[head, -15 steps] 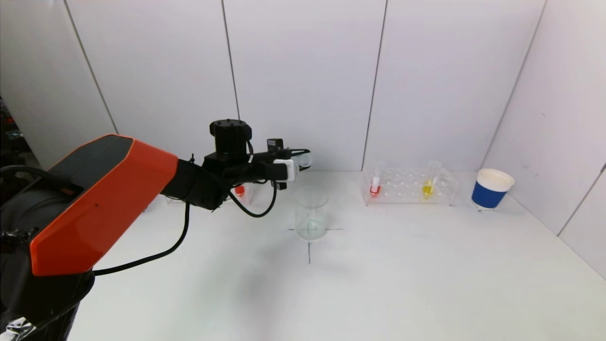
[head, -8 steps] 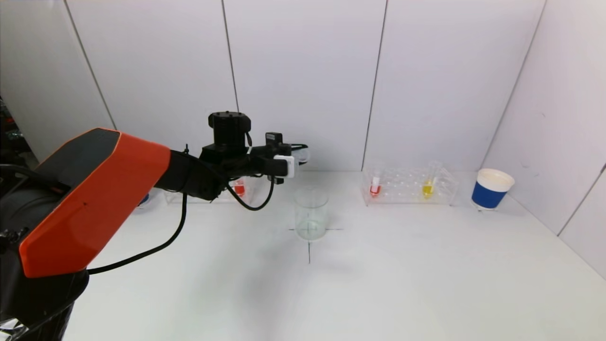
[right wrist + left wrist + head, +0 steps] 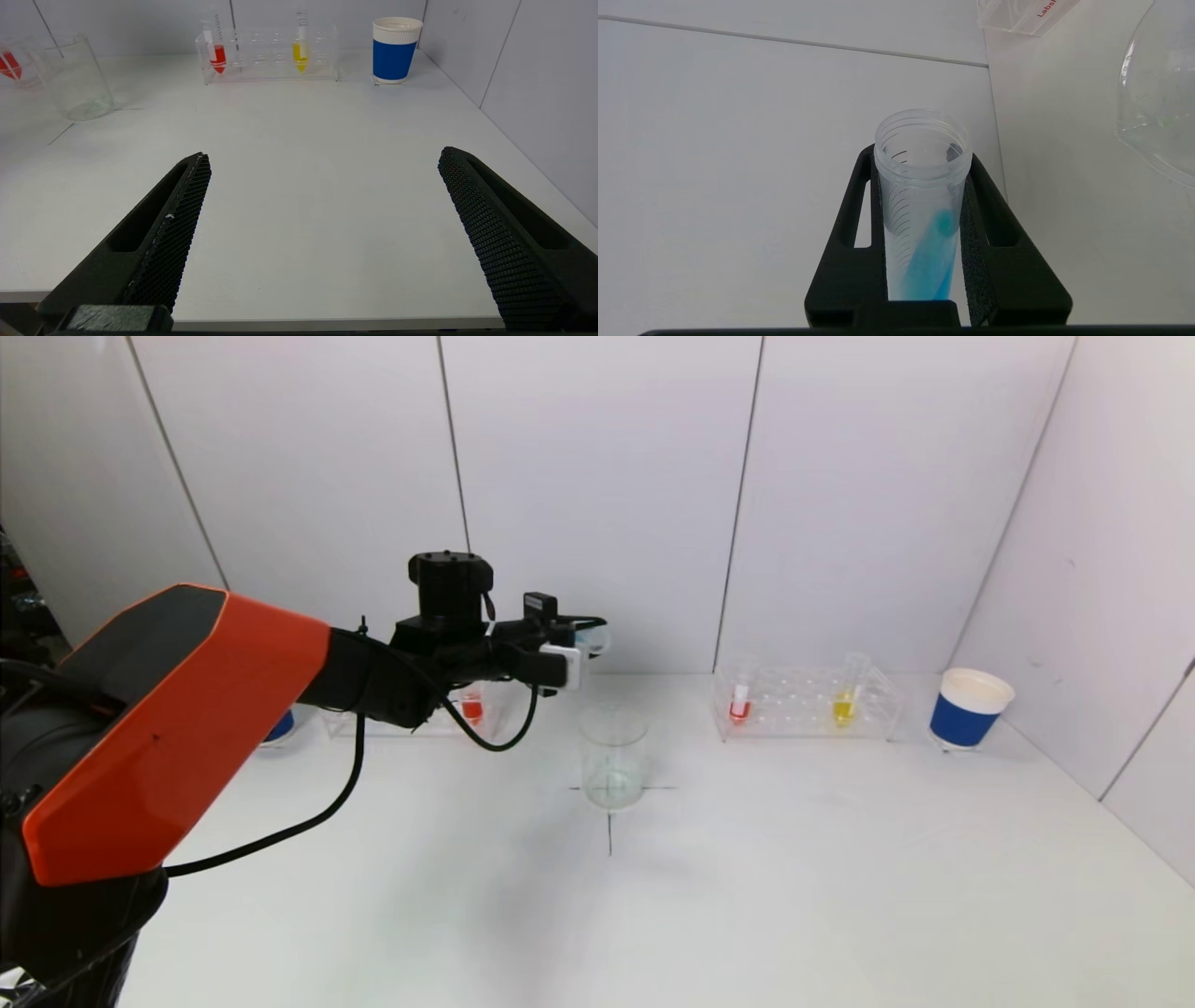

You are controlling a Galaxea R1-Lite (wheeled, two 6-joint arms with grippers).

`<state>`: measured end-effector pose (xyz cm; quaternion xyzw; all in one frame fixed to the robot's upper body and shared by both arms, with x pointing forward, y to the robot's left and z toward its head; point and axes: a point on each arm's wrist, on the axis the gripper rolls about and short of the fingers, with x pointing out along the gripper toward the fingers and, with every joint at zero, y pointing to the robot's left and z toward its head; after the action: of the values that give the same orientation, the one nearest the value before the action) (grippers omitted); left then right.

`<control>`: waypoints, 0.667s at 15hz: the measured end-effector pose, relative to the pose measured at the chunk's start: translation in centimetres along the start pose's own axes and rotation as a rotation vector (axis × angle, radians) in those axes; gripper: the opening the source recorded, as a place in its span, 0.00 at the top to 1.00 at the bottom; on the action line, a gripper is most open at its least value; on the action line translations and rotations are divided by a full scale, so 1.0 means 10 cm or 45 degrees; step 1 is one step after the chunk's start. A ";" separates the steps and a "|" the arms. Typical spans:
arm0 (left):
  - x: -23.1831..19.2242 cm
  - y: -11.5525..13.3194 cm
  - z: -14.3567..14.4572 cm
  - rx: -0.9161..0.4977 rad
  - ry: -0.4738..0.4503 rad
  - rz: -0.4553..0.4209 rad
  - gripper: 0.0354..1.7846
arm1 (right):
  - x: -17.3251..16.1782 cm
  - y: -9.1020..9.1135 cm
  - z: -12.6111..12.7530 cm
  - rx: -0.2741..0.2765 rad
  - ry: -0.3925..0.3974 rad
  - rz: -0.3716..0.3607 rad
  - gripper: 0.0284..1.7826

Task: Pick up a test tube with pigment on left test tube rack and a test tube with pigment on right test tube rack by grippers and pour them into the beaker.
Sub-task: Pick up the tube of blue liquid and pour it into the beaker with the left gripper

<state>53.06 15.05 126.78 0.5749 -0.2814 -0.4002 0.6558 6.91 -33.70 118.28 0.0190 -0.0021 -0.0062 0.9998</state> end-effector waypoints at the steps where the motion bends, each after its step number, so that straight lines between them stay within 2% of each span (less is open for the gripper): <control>1: 0.00 0.00 0.00 0.002 0.000 0.001 0.76 | 0.00 0.00 0.00 0.001 0.001 -0.001 0.01; 10: -0.02 -0.04 0.05 0.029 -0.024 0.028 0.76 | 0.00 0.00 0.00 0.001 0.001 -0.001 0.01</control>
<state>52.44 14.89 126.47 0.5753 -0.2983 -0.3950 0.6511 6.91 -33.70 118.28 0.0192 -0.0019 -0.0065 0.9998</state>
